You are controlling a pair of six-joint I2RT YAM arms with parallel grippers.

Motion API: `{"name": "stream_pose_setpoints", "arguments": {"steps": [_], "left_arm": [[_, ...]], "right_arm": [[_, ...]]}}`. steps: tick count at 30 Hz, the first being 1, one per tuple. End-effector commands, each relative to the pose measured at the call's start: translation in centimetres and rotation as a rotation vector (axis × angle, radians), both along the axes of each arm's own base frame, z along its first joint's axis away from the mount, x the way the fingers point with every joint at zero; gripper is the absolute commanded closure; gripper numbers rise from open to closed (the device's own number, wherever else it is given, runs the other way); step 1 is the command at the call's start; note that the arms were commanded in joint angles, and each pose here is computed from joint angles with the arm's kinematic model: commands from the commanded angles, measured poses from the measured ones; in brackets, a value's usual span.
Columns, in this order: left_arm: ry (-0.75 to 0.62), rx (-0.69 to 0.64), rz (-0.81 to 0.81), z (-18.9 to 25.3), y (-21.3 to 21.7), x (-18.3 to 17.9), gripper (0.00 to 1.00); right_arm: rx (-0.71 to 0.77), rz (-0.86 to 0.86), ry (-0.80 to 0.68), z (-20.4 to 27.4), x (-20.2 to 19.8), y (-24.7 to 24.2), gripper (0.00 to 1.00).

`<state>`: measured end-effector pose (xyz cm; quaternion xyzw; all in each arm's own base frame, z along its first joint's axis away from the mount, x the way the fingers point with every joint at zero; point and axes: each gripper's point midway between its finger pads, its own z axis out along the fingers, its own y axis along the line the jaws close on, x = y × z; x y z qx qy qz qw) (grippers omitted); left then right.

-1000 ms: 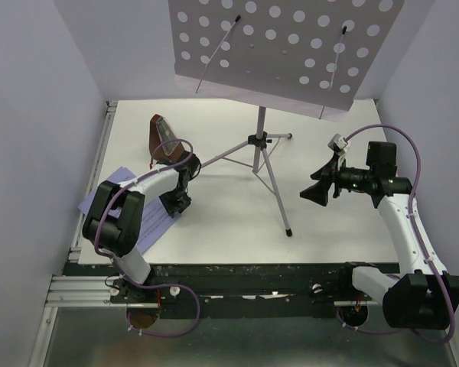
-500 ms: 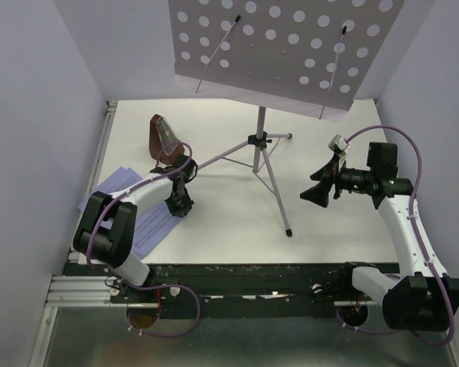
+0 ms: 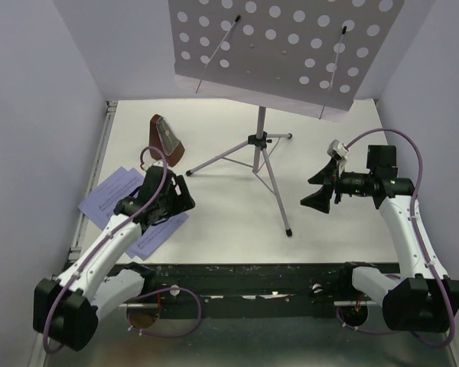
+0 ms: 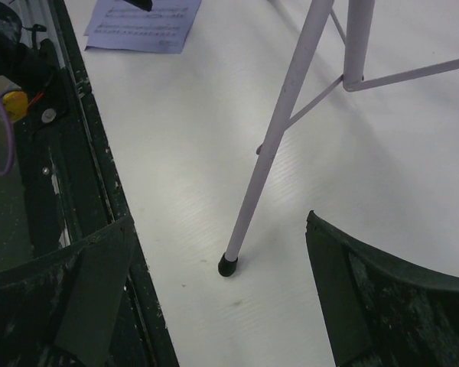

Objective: Set up the instrument practice props

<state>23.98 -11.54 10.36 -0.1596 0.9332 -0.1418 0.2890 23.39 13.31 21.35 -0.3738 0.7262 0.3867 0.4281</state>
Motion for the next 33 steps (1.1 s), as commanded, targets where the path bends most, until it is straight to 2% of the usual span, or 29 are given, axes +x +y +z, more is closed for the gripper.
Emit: {"name": "stream_pose_setpoints", "arguments": {"steps": [1, 4, 5, 8, 11, 16, 19, 22, 26, 28, 30, 33], "left_arm": [[-0.113, -0.025, -0.046, 2.3, 0.7, -1.8, 0.03], [-0.090, -0.033, -0.004, 2.5, 1.4, -2.8, 0.01], [-0.015, -0.060, 0.057, 1.2, 1.6, -3.6, 0.01], [0.052, -0.165, 0.176, -0.3, 1.0, -4.0, 0.01], [0.114, -0.305, 0.384, -2.0, 0.6, -4.5, 0.01], [0.043, -0.427, 0.637, -2.6, 2.1, -3.8, 0.02], [0.000, -0.344, 0.687, -2.0, 3.9, -3.5, 0.02], [-0.014, -0.203, 0.607, -0.9, 4.6, -2.7, 0.02], [-0.046, 0.001, 0.389, 1.2, 5.7, -0.4, 0.01], [-0.102, 0.011, 0.202, 2.4, 5.3, 1.8, 0.01], [-0.152, -0.004, 0.126, 3.4, 6.3, 3.4, 0.01], [-0.104, 0.039, 0.198, 3.7, 10.5, 4.6, 0.01]], "right_arm": [[0.026, 0.104, -0.080, 1.5, -2.0, 0.6, 0.01], [0.015, 0.137, -0.114, 1.3, -2.5, 0.7, 0.01], [-0.004, 0.153, -0.137, 1.1, -2.9, 0.6, 0.00], [-0.009, 0.161, -0.152, 0.9, -3.0, 0.6, 0.00], [-0.011, 0.166, -0.156, 0.8, -3.1, 0.6, 0.00], [-0.013, 0.177, -0.152, 0.7, -3.2, 0.6, 0.01], [-0.005, 0.189, -0.149, 0.8, -3.4, 0.7, 0.00], [0.001, 0.193, -0.148, 0.9, -3.5, 0.8, 0.00], [0.001, 0.195, -0.149, 0.9, -3.6, 0.8, 0.00], [0.005, 0.196, -0.150, 1.0, -3.6, 0.8, 0.00], [0.005, 0.198, -0.151, 1.0, -3.7, 0.8, 0.01], [0.007, 0.202, -0.156, 1.2, -3.8, 0.9, 0.00]]}}
